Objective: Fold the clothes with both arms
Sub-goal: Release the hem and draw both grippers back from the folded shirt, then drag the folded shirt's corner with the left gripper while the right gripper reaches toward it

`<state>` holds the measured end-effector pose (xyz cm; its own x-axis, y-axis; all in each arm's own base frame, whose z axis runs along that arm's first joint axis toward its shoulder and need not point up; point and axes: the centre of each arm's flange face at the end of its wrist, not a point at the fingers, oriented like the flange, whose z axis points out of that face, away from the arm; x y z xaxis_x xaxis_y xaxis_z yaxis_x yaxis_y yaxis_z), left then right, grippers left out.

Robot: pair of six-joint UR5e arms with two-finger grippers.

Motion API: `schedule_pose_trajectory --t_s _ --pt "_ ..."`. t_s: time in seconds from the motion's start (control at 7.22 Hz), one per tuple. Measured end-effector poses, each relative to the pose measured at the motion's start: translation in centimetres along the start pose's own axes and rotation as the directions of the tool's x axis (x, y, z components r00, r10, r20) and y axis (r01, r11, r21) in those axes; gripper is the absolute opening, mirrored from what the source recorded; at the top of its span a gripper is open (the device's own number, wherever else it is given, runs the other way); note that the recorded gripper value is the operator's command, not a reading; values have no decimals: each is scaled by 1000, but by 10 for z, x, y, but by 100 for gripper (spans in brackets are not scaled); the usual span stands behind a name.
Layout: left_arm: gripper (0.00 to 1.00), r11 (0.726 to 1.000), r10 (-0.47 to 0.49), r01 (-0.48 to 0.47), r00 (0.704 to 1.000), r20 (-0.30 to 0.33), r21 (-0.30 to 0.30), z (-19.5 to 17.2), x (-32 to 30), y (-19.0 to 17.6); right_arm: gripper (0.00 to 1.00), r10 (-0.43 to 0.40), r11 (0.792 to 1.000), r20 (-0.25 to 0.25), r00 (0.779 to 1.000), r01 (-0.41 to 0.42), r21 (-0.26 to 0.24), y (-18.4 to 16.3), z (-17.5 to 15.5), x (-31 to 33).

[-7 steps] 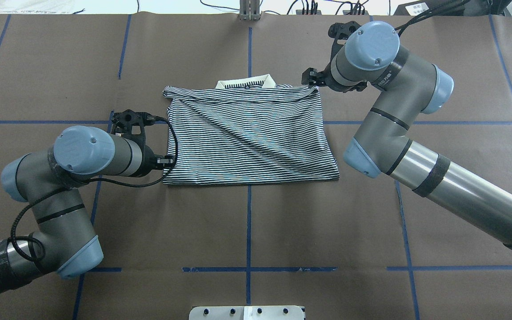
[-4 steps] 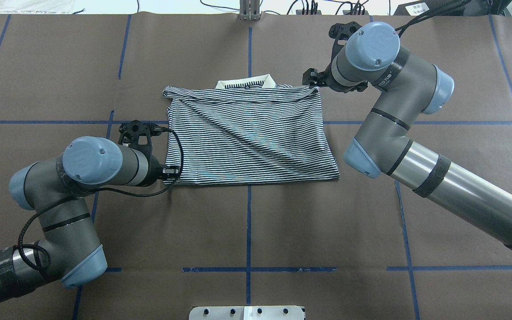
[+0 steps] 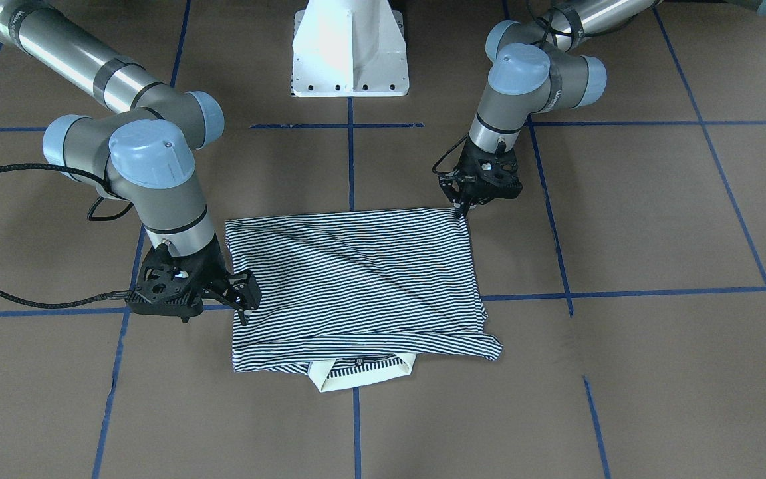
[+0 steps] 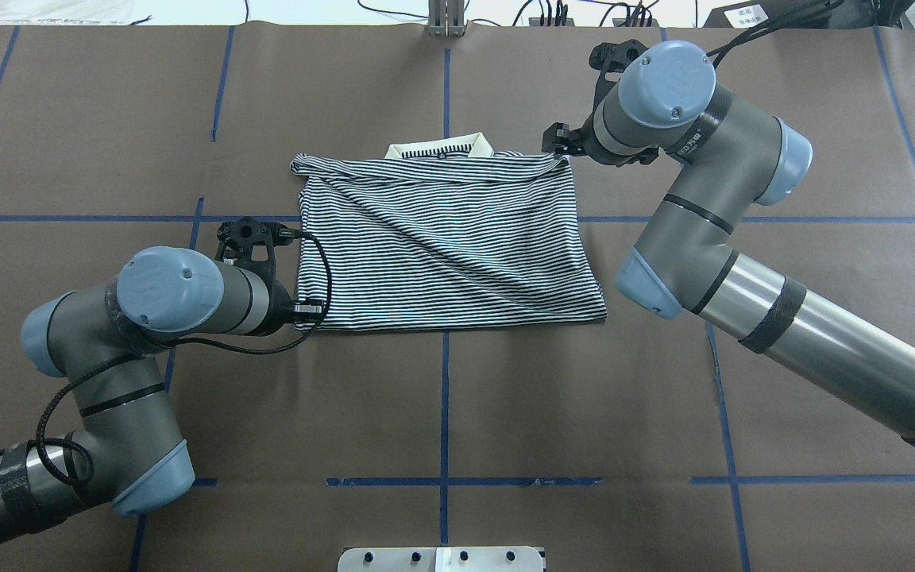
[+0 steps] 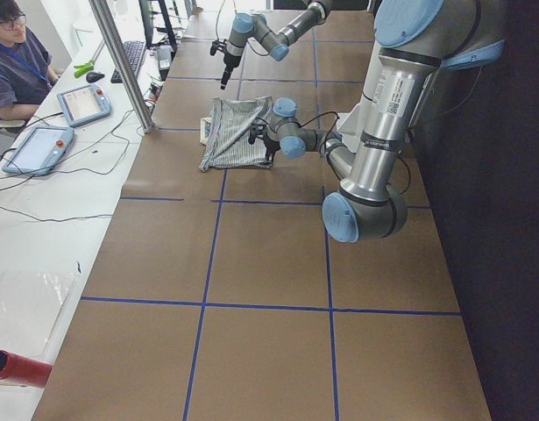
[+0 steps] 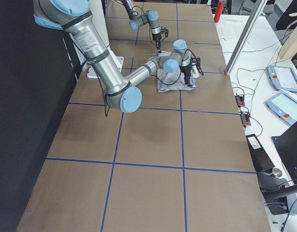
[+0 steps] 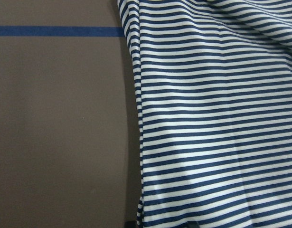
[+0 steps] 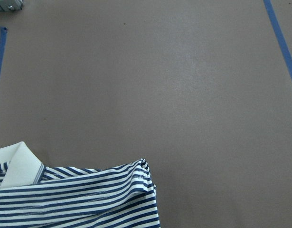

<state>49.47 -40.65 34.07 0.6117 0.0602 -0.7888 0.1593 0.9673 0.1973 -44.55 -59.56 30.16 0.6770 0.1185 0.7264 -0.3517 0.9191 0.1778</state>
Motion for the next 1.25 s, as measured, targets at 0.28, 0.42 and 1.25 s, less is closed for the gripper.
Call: schedule_pose_trajectory --t_s 0.28,0.42,1.25 --pt "0 999 33 -33 999 9 13 -3 -8 -7 100 0 1000 0 1000 0 0 1 0 0" --pt "0 996 80 -80 996 28 32 -7 -22 -23 100 0 1000 0 1000 0 0 1 1 0" --pt "0 953 168 -227 947 274 200 36 -139 -278 100 -2 1000 10 1000 2 2 0 -2 -3"
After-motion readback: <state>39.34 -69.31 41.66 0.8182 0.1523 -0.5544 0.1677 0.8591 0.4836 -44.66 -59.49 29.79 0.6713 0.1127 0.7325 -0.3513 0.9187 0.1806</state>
